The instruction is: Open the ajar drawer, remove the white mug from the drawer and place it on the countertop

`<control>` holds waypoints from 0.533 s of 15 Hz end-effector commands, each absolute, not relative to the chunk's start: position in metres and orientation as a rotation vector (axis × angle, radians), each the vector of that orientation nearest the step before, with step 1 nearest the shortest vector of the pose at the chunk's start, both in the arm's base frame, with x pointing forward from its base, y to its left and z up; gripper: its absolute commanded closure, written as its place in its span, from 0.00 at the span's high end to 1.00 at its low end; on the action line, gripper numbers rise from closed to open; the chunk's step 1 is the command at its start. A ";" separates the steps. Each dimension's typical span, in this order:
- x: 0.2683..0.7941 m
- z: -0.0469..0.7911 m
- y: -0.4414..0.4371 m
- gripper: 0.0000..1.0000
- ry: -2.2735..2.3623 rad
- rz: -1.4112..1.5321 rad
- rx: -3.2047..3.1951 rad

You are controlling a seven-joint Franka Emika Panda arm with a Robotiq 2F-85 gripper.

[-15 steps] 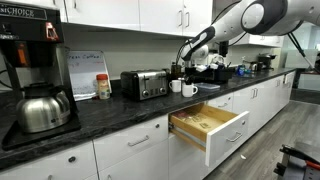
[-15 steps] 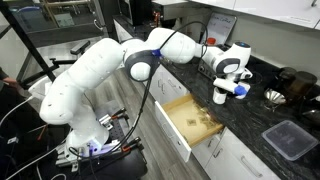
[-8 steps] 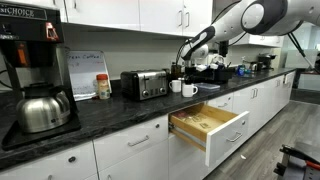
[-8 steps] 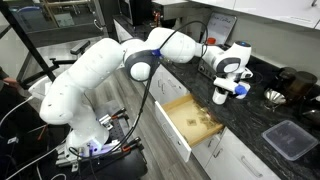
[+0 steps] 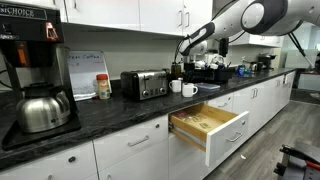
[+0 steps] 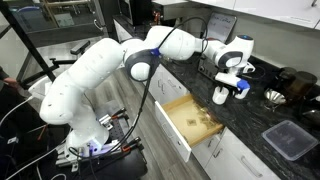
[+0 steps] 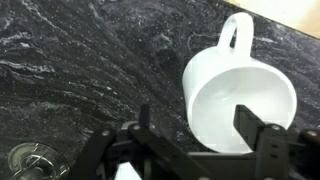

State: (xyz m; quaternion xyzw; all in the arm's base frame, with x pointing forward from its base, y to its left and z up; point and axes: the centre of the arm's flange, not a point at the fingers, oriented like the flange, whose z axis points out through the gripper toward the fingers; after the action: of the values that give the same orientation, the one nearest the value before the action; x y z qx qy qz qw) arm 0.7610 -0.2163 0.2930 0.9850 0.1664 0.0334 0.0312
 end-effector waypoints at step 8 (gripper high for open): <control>0.772 0.362 -0.191 1.00 0.600 0.119 3.011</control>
State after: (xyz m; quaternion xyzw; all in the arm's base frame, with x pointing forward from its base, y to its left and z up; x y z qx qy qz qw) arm 0.7709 -0.1987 0.3373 0.9824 0.1782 0.0445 0.0332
